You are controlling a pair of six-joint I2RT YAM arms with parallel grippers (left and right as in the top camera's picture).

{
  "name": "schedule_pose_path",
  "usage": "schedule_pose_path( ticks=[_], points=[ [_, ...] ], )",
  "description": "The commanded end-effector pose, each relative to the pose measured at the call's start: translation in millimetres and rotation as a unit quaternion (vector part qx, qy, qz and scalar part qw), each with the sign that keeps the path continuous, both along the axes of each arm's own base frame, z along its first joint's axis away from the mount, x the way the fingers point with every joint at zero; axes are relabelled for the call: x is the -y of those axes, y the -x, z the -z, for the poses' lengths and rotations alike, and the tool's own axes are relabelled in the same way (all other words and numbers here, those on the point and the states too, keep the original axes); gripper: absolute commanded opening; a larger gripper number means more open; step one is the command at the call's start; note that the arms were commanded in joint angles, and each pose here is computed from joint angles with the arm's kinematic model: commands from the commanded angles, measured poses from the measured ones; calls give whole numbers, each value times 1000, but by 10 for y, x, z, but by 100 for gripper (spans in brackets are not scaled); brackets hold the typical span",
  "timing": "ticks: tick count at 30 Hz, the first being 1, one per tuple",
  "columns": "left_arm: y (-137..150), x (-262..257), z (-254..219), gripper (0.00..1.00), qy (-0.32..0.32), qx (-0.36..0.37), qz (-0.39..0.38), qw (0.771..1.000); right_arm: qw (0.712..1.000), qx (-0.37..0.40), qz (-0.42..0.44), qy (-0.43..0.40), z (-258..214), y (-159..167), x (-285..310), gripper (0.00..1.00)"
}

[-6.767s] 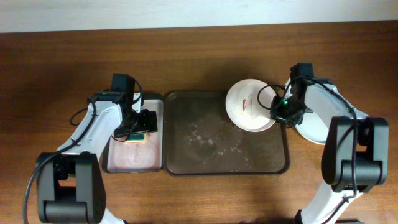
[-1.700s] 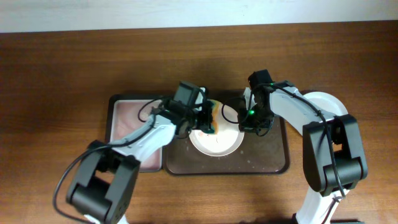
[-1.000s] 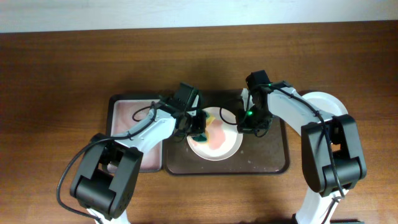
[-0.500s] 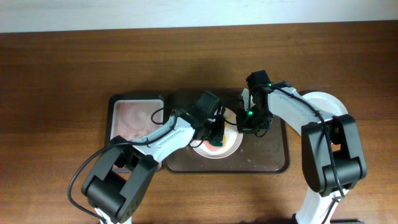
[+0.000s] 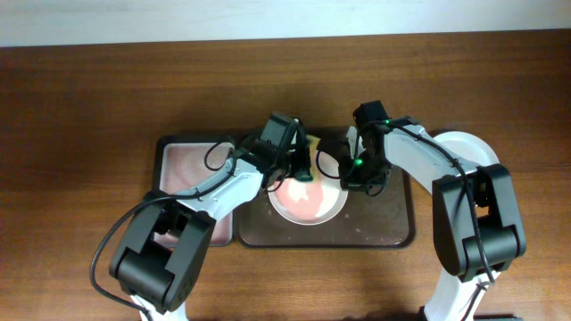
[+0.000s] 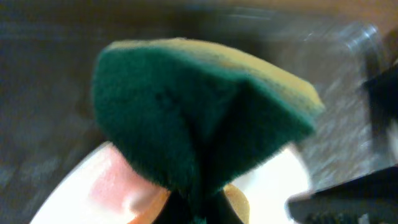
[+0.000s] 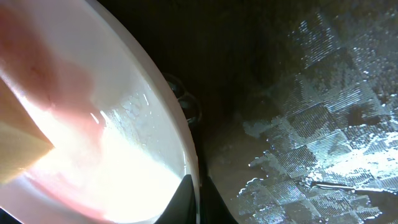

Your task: Clean dirty plates on tray and stack at the side

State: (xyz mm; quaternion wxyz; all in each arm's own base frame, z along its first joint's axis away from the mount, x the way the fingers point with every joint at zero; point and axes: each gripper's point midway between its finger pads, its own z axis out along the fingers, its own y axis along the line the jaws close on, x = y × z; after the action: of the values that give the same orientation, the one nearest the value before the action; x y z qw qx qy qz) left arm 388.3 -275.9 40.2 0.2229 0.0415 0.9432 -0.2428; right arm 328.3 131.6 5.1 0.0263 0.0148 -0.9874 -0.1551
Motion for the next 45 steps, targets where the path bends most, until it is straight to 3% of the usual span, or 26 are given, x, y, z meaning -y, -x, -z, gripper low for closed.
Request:
schedule_pose_path(
  ticks=[1,10,14,17,18,24,32,40,45],
  points=[
    [-65,82,107,0,0,12,-4,1000,1000,-10,0,23,94,40,93,4],
    [329,-162,415,0,-59,-86,-6,995,1000,-10,0,23,94,41,93,4],
    [358,-403,4,0,-66,-74,-3,995,1000,-10,0,23,94,41,93,4],
    [314,-545,-408,0,-58,-34,-2,998,1000,-10,0,23,94,39,92,20],
    [307,-601,-488,0,-58,-28,-6,998,1000,-10,0,23,94,39,92,20],
    [367,-1369,-466,0,-120,-78,-90,986,999,-24,0,24,94,107,101,4],
    [303,-2171,-323,0,-161,-102,-103,976,1000,-5,-4,21,-77,48,62,4],
    [333,-2361,67,0,-170,-159,-120,965,978,140,17,152,-973,-312,540,4],
    [352,-2363,346,0,-176,-188,-115,960,935,201,28,291,-1336,-317,889,4]
  ],
)
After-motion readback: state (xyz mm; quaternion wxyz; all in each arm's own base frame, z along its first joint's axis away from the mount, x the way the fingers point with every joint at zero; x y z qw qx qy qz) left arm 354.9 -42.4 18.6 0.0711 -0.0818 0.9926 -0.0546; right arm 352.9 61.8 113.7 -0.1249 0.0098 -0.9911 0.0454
